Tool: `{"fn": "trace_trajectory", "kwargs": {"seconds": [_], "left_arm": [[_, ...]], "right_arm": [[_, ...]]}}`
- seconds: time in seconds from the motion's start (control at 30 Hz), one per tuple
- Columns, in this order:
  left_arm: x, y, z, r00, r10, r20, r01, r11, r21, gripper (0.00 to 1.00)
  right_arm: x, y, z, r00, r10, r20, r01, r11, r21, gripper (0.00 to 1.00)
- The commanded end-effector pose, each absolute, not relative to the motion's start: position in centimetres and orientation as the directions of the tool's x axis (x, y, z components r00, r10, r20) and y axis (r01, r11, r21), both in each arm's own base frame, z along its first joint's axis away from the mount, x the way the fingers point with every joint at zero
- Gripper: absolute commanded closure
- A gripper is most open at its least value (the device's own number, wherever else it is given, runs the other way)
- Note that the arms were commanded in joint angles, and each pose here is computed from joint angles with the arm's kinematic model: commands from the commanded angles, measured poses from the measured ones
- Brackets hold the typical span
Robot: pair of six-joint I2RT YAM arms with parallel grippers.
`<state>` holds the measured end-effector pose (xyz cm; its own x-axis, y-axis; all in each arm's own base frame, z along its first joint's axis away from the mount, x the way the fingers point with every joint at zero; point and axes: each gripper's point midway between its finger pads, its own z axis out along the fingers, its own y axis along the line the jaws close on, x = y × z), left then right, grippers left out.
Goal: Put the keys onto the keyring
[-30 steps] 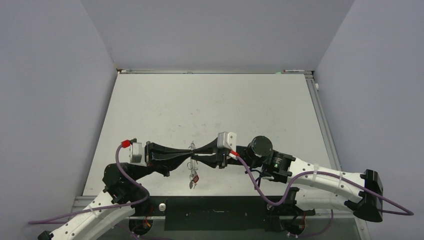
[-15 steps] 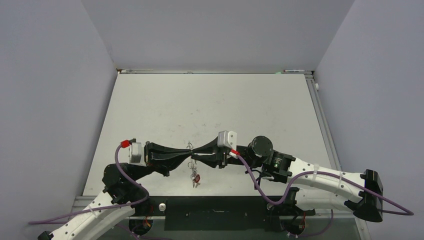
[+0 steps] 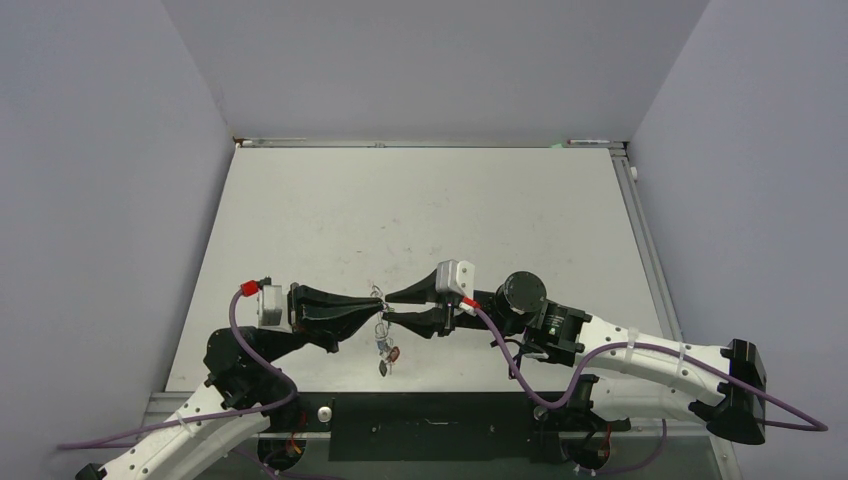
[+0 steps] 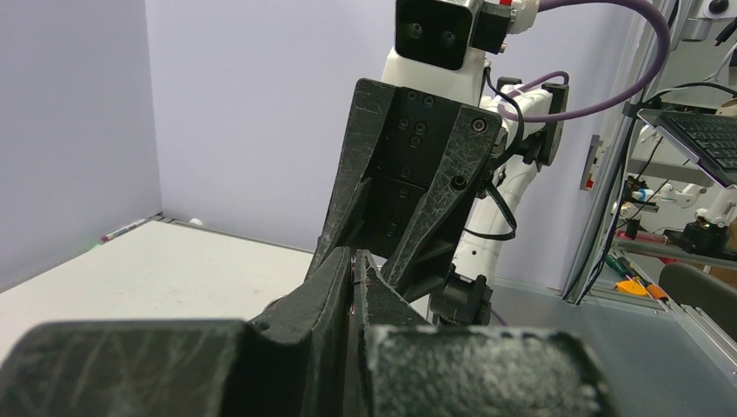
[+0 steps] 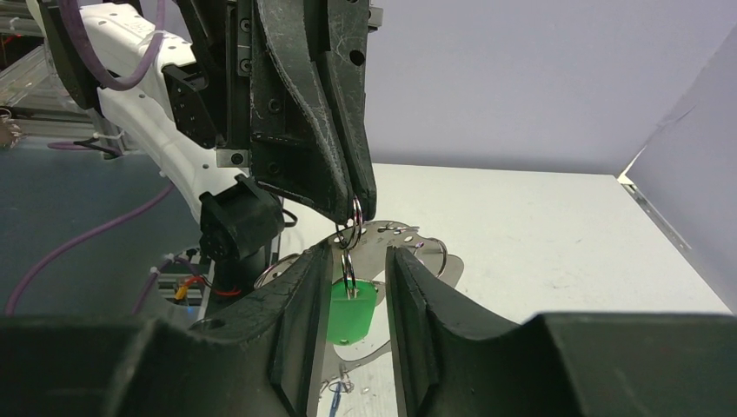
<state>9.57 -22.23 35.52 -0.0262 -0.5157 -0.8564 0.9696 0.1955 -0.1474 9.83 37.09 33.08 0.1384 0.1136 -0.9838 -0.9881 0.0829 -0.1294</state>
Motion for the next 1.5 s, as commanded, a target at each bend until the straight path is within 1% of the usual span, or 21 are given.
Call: {"fn": "trace_trajectory", "kwargs": {"seconds": [0.0, 0.27, 0.57, 0.67, 0.73, 0.77, 1.0, 1.1, 1.13, 1.27, 1.33, 1.4, 1.47], "left_arm": [[9.5, -21.4, 37.1, 0.023, -0.557, -0.831, 0.968, 0.218, -0.12, 1.0], [9.6, -21.6, 36.9, 0.018, -0.55, -0.835, 0.968, 0.218, -0.123, 1.0], [9.6, -21.6, 36.8, 0.014, -0.55, -0.835, 0.968, 0.216, -0.126, 1.0], [9.5, -21.6, 36.9, 0.013, -0.554, -0.832, 0.969, 0.212, -0.126, 1.0], [9.5, -21.6, 36.9, 0.013, -0.556, -0.831, 0.97, 0.209, -0.125, 1.0], [9.4, -21.6, 36.9, 0.012, -0.557, -0.83, 0.97, 0.207, -0.125, 1.0], [9.4, -21.4, 37.0, 0.025, -0.558, -0.83, 0.969, 0.217, -0.117, 1.0], [9.4, -21.1, 37.0, 0.038, -0.56, -0.827, 0.966, 0.234, -0.114, 0.89], [9.3, -20.9, 37.1, 0.042, -0.561, -0.826, 0.965, 0.236, -0.112, 0.83], [9.2, -20.6, 36.8, 0.061, -0.532, -0.844, 0.961, 0.26, -0.095, 0.48], [9.1, -20.3, 36.7, 0.076, -0.506, -0.859, 0.956, 0.281, -0.081, 0.36], [8.9, -19.8, 36.8, 0.098, -0.479, -0.872, 0.951, 0.303, -0.059, 0.29], [8.7, -19.1, 36.7, 0.129, -0.433, -0.892, 0.941, 0.338, -0.028, 0.25]], "right_arm": [[8.8, 36.8, 37.2, 0.17, 0.232, -0.958, -0.985, 0.06, -0.16, 0.7], [9.7, 36.9, 37.4, 0.159, 0.23, -0.96, -0.985, 0.104, -0.139, 0.73], [10.2, 37.6, 36.6, 0.155, 0.206, -0.966, -0.985, 0.112, -0.134, 0.8], [10.2, 37.8, 36.2, 0.153, 0.196, -0.969, -0.985, 0.107, -0.134, 0.85], [10.2, 38.1, 36.0, 0.152, 0.189, -0.97, -0.986, 0.1, -0.135, 0.92], [10.2, 38.2, 35.9, 0.151, 0.188, -0.971, -0.986, 0.096, -0.135, 0.94], [10.5, 38.2, 35.9, 0.17, 0.186, -0.968, -0.982, 0.113, -0.151, 0.95], [10.7, 37.9, 35.9, 0.189, 0.175, -0.966, -0.978, 0.123, -0.169, 0.95], [10.8, 37.9, 35.8, 0.194, 0.167, -0.967, -0.977, 0.123, -0.175, 0.95], [11.0, 37.7, 35.3, 0.222, 0.112, -0.969, -0.971, 0.114, -0.209, 0.95], [11.2, 37.5, 35.2, 0.238, 0.083, -0.968, -0.967, 0.108, -0.229, 0.95], [11.3, 37.3, 35.0, 0.247, 0.054, -0.967, -0.965, 0.101, -0.241, 0.95], [11.7, 37.0, 34.7, 0.257, 0.025, -0.966, -0.962, 0.099, -0.253, 0.95]]}}
